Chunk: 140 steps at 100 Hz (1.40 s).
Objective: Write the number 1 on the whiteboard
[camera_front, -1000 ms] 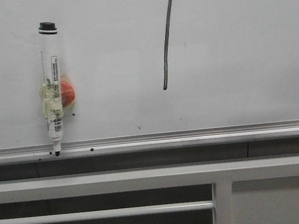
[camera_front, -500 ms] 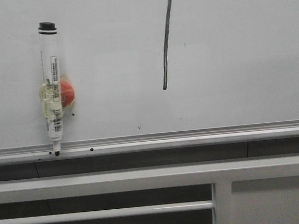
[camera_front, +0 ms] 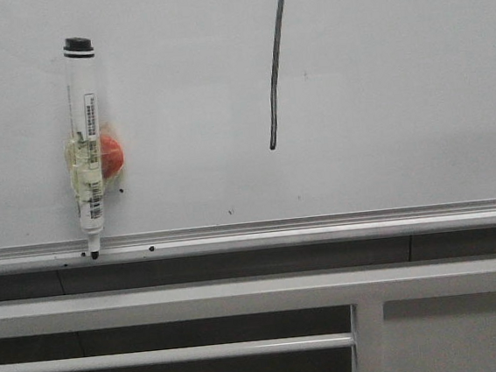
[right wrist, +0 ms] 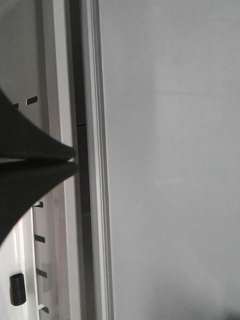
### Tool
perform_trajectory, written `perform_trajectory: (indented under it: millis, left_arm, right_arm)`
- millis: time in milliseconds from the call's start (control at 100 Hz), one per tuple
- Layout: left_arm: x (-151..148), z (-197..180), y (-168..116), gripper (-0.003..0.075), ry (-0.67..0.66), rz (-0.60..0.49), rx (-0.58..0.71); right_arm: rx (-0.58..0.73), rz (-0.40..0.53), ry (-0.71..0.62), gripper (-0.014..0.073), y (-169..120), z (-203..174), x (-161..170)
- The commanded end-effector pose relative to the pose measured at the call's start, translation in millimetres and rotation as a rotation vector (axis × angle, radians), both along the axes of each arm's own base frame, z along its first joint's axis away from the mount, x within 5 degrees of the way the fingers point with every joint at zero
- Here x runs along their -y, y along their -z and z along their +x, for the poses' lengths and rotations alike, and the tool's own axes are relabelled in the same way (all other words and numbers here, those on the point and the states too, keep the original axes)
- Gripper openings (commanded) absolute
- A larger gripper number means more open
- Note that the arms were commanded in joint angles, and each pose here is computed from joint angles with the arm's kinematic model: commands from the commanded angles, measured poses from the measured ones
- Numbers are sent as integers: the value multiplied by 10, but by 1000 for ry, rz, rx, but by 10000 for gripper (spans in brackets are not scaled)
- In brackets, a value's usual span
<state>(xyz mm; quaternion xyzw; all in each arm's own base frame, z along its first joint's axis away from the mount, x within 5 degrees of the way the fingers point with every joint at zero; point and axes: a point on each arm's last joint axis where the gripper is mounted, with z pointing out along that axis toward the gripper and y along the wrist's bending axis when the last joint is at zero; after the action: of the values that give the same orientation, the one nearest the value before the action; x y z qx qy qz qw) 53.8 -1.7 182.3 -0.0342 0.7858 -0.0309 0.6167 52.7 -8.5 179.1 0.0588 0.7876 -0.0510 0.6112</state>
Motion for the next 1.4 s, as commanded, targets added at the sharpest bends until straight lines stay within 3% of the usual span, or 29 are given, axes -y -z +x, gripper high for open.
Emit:
perform_trajectory:
  millis: [0, 1190, 1390]
  left_arm:
    - [0, 2, -54, -20, 0, -15, 90]
    - [0, 2, -54, -20, 0, -15, 90]
    - [28, -1, -55, -20, 52, -17, 92]
  right_arm:
    - [-1, -6, -4, -64, 75, 0, -3]
    - [-3, -11, -19, -64, 76, 2, -15]
    - [-3, -11, -19, -64, 76, 2, -15]
